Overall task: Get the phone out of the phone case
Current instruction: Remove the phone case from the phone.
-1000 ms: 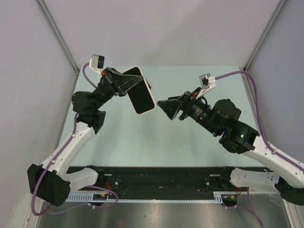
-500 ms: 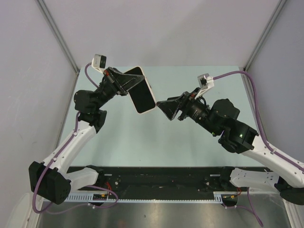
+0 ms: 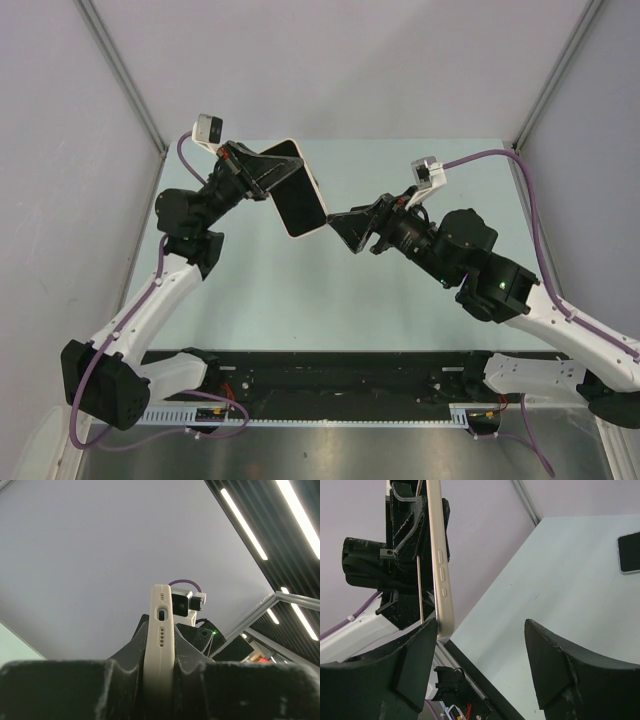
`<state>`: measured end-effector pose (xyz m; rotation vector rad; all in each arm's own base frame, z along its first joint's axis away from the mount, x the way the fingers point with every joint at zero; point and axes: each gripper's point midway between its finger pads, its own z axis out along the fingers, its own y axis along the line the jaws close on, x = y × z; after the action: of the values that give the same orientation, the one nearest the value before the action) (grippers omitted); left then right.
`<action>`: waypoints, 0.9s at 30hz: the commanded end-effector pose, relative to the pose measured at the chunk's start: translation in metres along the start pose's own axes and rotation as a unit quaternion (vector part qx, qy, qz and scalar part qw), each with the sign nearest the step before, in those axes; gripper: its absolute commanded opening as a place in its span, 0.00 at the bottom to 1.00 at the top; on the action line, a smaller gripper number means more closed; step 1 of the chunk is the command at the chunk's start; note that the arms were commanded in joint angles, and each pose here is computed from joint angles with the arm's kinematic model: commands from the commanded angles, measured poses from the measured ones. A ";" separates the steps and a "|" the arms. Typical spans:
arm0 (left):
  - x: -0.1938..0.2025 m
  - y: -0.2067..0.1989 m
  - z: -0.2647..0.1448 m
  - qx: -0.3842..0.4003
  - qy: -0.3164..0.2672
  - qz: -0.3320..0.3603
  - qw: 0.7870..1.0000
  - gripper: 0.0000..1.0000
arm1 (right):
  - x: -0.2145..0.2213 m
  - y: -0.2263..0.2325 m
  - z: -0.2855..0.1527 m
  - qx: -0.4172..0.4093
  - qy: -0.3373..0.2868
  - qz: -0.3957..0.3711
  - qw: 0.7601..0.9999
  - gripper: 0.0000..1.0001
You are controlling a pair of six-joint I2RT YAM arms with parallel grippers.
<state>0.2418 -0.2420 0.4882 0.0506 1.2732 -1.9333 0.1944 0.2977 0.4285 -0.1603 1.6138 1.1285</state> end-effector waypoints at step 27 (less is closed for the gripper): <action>-0.006 -0.040 -0.002 0.055 -0.010 0.029 0.998 0.00 | 0.012 -0.019 0.007 0.052 0.008 -0.025 0.998 0.74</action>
<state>0.2435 -0.2391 0.4889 0.0490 1.2641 -1.9249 0.1973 0.2952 0.4255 -0.1360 1.6200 1.0899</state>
